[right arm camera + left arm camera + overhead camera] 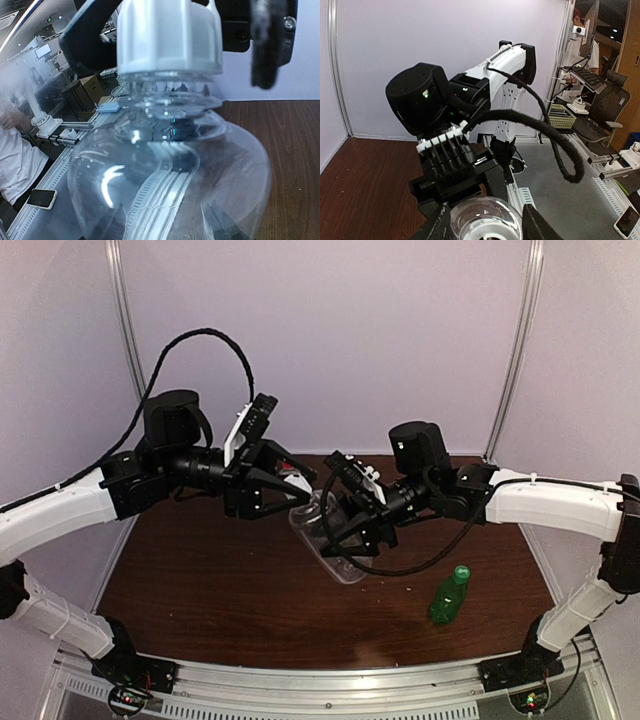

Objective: Unscrew the bottle caps

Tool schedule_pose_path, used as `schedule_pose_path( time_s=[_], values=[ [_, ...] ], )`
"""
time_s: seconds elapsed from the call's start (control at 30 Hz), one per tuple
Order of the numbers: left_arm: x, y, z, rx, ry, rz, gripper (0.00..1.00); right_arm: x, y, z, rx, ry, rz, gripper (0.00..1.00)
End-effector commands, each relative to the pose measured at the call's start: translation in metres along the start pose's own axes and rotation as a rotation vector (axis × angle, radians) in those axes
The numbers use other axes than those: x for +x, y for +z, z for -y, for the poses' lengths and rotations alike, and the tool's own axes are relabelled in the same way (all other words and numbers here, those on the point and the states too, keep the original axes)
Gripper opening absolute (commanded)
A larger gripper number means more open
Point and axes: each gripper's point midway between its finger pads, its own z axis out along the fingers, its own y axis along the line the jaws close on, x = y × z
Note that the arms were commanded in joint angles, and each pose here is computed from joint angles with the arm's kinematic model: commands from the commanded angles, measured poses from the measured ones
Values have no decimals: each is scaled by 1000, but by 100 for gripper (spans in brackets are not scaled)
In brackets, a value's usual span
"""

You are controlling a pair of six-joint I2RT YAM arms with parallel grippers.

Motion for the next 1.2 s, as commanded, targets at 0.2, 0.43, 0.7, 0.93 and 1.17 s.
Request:
schedule_pose_path(
  time_s=[0.2, 0.43, 0.7, 0.93, 1.17],
  values=[
    [-13, -2, -1, 1, 9, 50, 29, -16, -6, 2, 35, -47, 31, 52],
    [-14, -7, -44, -259, -121, 79, 16, -20, -25, 58, 414, -39, 15, 52],
    [7, -35, -115, -695, -416, 146, 22, -9, -58, 117, 803, -42, 10, 53],
    [18, -28, -130, -730, -444, 112, 27, -1, -61, 128, 857, -38, -13, 53],
    [10, -31, -125, -716, -390, 119, 39, 2, -55, 119, 798, -38, -22, 53]
  ],
)
